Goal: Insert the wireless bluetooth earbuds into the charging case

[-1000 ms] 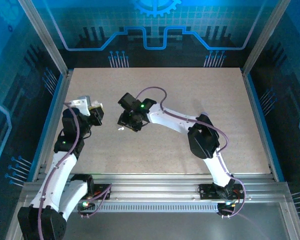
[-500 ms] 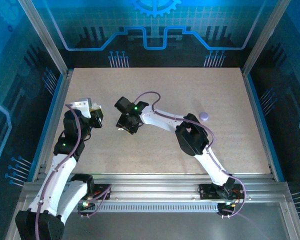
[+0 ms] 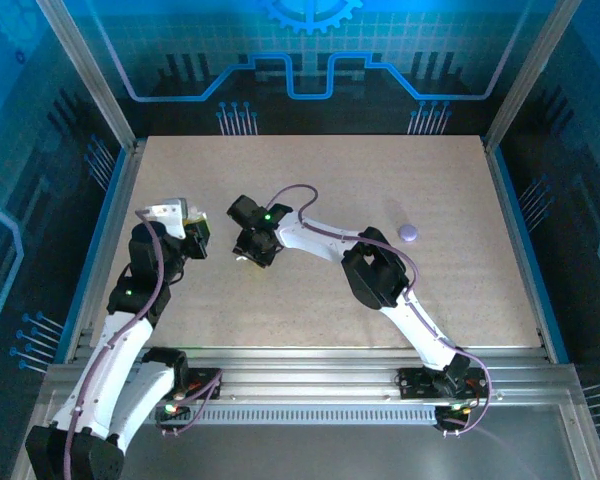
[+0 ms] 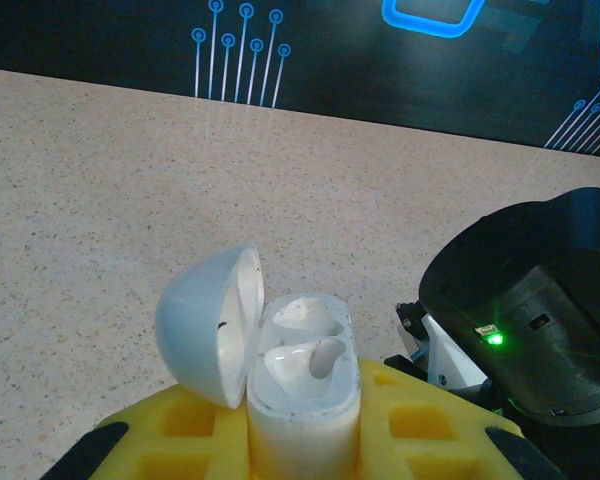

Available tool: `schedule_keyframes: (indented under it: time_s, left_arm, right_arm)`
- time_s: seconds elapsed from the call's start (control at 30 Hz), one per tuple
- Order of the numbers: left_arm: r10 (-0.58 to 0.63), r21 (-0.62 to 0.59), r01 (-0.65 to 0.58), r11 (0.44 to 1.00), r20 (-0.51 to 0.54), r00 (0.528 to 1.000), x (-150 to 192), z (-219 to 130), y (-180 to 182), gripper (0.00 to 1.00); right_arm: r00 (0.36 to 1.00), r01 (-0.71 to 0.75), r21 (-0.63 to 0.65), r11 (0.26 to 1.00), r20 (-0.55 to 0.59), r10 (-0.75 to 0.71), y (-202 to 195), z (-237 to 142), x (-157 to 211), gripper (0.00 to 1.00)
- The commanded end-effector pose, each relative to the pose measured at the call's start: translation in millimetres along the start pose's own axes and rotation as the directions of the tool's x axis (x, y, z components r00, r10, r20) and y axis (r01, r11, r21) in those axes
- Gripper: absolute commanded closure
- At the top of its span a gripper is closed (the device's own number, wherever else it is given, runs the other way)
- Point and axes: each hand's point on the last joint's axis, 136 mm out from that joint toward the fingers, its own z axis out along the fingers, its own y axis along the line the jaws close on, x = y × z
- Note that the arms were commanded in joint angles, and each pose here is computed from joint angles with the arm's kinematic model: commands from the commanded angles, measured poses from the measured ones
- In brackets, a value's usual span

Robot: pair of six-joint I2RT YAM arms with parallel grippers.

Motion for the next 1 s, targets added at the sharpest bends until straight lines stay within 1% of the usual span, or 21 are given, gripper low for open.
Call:
schedule_keyframes:
  time_s: [0.0,0.1,0.27,0.43,0.77,0.97]
  left_arm:
    - [0.03,0.009,-0.031,0.999,0.03,0.999,-8.8,-4.6,-5.2,0.78]
    - [0.037,0.011,-0.037,0.999,0.018,0.999,-6.1,-3.6,-6.4,0.79]
    - [0.037,0.006,-0.037,0.999,0.025,0.999,-7.6,-4.5,-5.3,0.79]
    - [0.039,0.005,-0.039,0.999,0.03,0.999,-8.7,-4.0,-5.0,0.79]
    - [0.037,0.003,-0.037,0.999,0.031,0.999,-8.8,-3.7,-3.7,0.79]
    - [0.038,-0.002,-0.038,0.999,0.033,0.999,-9.4,-3.6,-2.6,0.79]
  right_arm:
    - [0.999,-0.009,0.062,0.998,0.039,0.007,-15.2,-0.9,-8.1,0.56]
    - [0.999,-0.006,0.076,0.997,0.037,0.003,-19.0,1.9,-6.8,0.56]
    - [1.0,0.003,0.099,0.995,0.028,-0.006,-25.0,5.6,-5.0,0.57]
    - [1.0,0.007,0.089,0.996,0.023,-0.009,-20.3,11.6,-5.2,0.57]
    - [0.999,0.013,0.074,0.997,0.042,-0.016,-13.2,15.3,-17.9,0.56]
    - [0.999,0.022,0.079,0.997,0.026,-0.025,-10.7,22.8,-18.8,0.56]
